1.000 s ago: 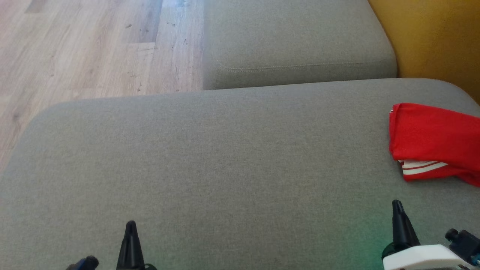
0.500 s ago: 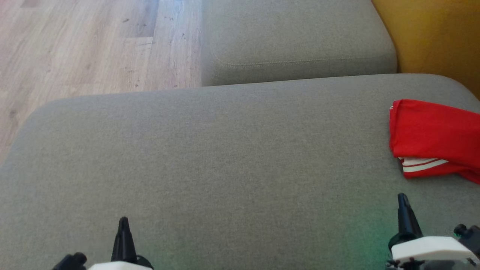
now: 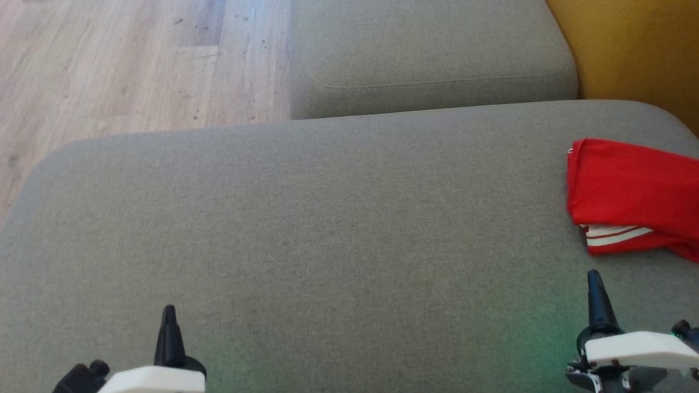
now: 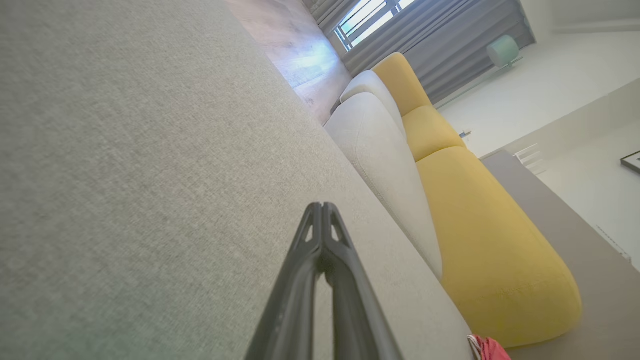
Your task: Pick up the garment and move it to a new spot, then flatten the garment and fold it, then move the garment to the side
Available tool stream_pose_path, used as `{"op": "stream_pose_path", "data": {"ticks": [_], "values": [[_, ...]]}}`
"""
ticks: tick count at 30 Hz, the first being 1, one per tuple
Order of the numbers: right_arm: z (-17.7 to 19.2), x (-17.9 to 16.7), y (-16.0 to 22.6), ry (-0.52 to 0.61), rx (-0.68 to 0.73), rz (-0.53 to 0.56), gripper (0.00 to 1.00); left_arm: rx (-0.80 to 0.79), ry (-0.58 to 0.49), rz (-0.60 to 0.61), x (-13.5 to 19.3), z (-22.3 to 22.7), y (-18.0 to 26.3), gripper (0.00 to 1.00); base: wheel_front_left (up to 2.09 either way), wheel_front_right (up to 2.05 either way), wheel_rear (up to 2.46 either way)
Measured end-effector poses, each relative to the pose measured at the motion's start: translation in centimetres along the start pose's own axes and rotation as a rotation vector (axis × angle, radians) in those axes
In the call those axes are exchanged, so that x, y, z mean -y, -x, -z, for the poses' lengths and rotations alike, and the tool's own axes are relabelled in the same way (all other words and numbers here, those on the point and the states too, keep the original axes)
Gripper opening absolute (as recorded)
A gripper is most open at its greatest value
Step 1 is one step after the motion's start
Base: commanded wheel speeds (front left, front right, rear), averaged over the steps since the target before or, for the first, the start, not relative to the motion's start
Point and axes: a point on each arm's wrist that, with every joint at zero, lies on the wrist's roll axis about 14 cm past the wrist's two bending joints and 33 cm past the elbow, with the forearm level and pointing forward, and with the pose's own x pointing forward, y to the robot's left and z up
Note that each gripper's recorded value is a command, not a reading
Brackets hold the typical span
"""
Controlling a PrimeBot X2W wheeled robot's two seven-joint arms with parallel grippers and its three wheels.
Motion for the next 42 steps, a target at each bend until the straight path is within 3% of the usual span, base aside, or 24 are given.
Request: {"op": "stream_pose_path", "data": {"ticks": [42], "values": [[-2.7, -1.0, -2.6, -0.493, 0.042, -0.034, 0.00, 0.017, 0.502, 0.074, 1.0, -3.1, -3.6, 0.00, 0.00, 0.00, 0.00]]}}
